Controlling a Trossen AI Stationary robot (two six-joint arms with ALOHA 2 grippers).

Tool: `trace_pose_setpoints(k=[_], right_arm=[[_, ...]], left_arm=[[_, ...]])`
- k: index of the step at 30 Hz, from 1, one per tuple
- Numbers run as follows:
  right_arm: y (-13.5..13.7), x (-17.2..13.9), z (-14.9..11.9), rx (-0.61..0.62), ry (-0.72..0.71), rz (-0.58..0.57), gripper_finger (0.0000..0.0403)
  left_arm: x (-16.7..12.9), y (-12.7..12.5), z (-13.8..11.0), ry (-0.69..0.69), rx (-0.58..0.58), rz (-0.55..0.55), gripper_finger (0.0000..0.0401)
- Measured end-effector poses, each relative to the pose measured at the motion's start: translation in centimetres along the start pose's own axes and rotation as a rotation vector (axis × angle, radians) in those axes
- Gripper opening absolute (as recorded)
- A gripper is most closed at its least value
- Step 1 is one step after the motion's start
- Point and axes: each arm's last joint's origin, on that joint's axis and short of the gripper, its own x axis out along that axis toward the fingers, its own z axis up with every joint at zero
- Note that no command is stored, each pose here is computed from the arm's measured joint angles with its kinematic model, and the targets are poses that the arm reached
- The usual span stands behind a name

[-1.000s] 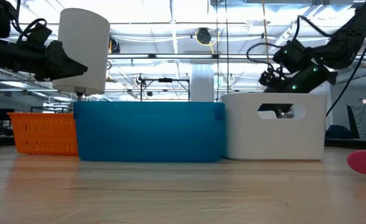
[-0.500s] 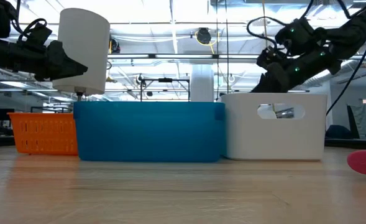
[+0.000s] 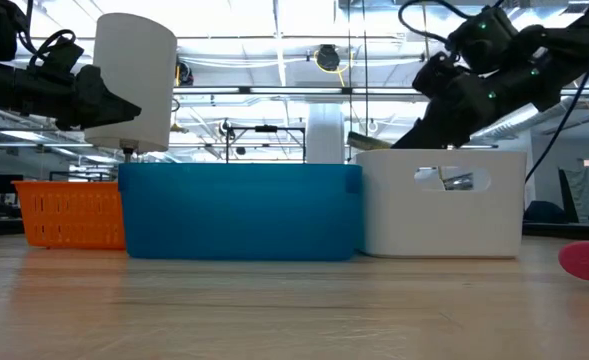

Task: Pick & Place School Supplies
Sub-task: Put the yellow crayon box into the white bin

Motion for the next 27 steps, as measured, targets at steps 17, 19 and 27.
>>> trace_pose_setpoints(k=[17, 19, 27], right_arm=[[5.6, 0.7, -1.1, 0.176, 0.094, 0.109, 0.0154], [6.4, 0.9, -1.5, 0.193, 0.118, 0.133, 0.0155], [8.5, 1.5, -2.8, 0.258, 0.202, 0.202, 0.0155]], left_arm=[[0.0, 0.0, 0.0, 0.000, 0.000, 0.000, 0.0182], [0.0, 0.0, 0.0, 0.000, 0.000, 0.000, 0.0182], [0.0, 0.0, 0.0, 0.000, 0.000, 0.000, 0.0182]])
